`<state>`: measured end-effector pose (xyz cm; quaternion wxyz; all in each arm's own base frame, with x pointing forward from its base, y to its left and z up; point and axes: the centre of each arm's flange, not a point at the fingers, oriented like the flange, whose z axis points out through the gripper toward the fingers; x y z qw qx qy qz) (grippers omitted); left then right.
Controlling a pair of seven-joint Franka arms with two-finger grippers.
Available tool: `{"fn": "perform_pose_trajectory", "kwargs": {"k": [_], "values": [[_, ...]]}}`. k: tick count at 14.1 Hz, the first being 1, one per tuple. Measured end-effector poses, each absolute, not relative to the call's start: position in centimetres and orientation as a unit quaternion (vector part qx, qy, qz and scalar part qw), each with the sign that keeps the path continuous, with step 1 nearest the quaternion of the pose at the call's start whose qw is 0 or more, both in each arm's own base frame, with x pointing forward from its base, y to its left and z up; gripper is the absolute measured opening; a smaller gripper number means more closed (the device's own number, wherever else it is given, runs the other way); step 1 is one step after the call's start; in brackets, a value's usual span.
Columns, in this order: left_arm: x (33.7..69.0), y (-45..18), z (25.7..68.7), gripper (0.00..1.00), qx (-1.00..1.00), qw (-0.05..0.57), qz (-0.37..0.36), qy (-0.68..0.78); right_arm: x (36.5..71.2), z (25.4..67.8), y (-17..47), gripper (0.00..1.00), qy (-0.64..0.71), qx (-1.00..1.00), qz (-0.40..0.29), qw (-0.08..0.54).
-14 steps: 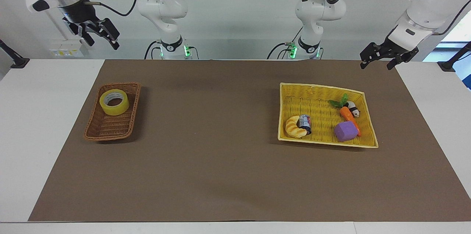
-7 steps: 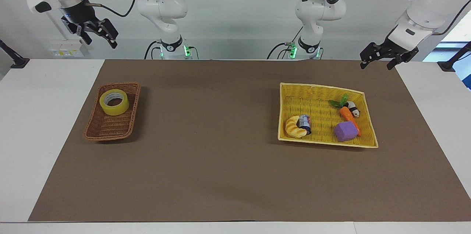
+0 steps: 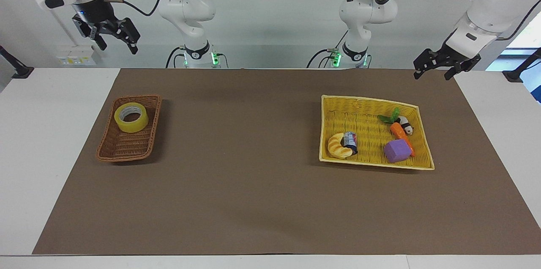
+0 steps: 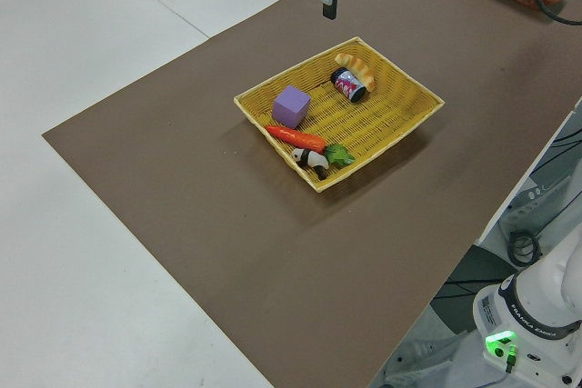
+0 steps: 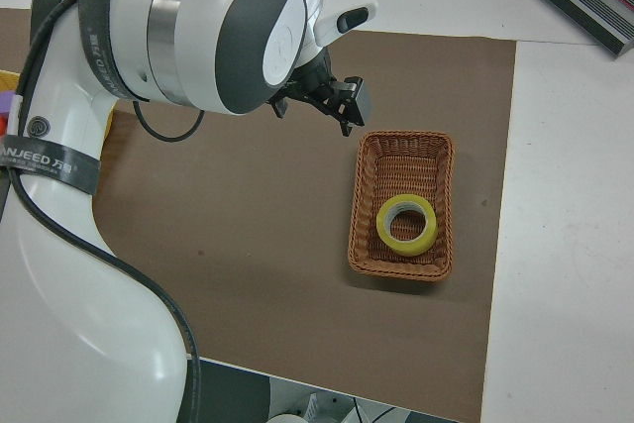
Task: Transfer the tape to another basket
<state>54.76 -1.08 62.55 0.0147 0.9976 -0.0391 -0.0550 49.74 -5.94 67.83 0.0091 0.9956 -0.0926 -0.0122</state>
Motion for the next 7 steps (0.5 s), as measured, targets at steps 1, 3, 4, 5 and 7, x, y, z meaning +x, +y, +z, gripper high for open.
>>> {"fn": "perform_pose_trajectory", "kwargs": {"k": [1, 3, 4, 5, 7], "values": [[54.8, -1.1, 62.6, 1.00, 0.998, 0.015, -0.055, -0.039, 50.0, 68.0, -5.9, 1.00, -0.090, 0.996, -0.010, 0.012], [54.8, -1.1, 62.6, 1.00, 0.998, 0.015, -0.055, -0.039, 50.6, 68.2, -4.9, 1.00, -0.079, 0.997, -0.006, 0.013], [54.8, -1.1, 62.6, 1.00, 0.998, 0.015, -0.055, -0.039, 50.7, 68.3, -4.5, 1.00, -0.075, 0.997, -0.006, 0.013], [54.8, -1.1, 62.6, 1.00, 0.998, 0.015, -0.055, -0.039, 50.7, 68.3, -4.3, 1.00, -0.073, 0.997, -0.005, 0.013], [54.8, -1.1, 62.6, 1.00, 0.998, 0.015, -0.055, -0.039, 50.7, 68.4, -4.1, 1.00, -0.070, 0.997, -0.004, 0.013]]}}
